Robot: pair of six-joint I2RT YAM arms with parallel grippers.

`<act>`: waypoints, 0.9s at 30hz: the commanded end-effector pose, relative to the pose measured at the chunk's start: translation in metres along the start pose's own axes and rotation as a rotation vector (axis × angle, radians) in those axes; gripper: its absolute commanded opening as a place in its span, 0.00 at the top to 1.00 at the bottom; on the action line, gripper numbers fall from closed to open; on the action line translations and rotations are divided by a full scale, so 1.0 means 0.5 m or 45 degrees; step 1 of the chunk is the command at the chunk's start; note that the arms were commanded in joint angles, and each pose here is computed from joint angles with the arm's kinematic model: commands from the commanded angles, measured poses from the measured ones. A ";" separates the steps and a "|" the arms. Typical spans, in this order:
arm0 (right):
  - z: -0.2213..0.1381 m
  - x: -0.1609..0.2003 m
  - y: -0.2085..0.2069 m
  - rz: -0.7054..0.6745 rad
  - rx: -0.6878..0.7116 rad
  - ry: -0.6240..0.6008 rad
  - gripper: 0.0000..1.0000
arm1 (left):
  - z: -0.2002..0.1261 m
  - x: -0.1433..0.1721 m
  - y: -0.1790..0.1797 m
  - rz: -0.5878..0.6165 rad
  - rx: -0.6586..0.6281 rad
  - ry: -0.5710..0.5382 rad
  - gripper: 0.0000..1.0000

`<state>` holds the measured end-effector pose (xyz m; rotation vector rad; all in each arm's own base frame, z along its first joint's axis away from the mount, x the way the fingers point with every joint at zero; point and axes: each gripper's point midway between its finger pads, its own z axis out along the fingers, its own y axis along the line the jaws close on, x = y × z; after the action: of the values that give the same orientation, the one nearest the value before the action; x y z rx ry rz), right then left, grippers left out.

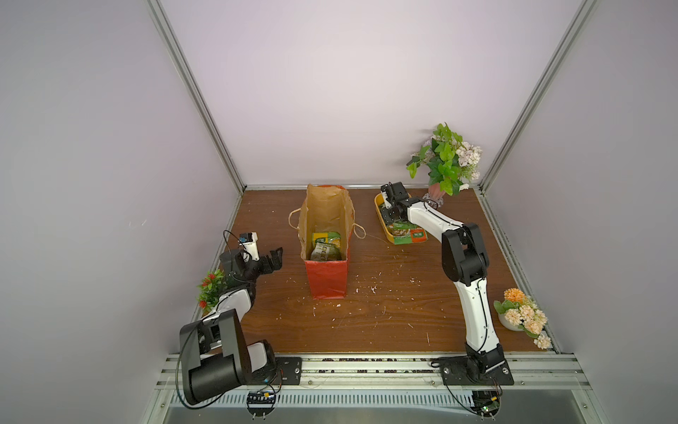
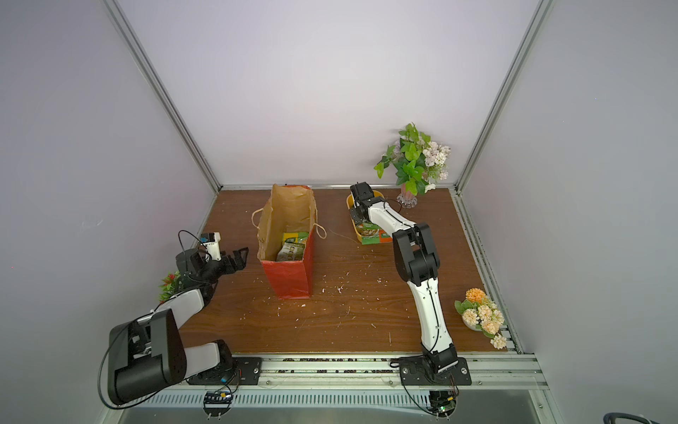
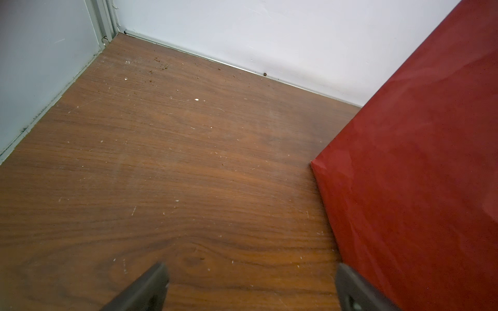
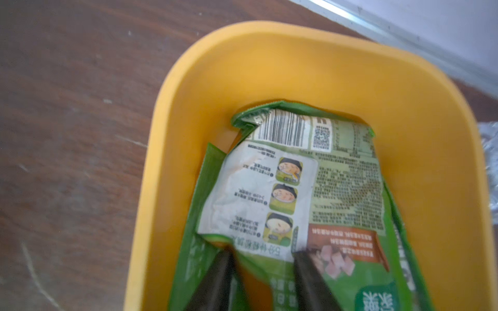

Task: Place the condiment packets inside the bag
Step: Pick up the condiment packet from the storage box.

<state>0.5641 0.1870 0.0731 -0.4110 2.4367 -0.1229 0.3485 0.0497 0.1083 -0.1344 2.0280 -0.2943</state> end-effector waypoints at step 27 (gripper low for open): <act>-0.533 -0.188 -0.080 0.400 -0.247 -0.865 1.00 | -0.008 -0.019 0.005 0.018 -0.008 -0.040 0.00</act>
<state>0.4884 0.1661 0.2870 -0.1487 1.9622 0.1808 0.3485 0.0497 0.1087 -0.1340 2.0270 -0.2939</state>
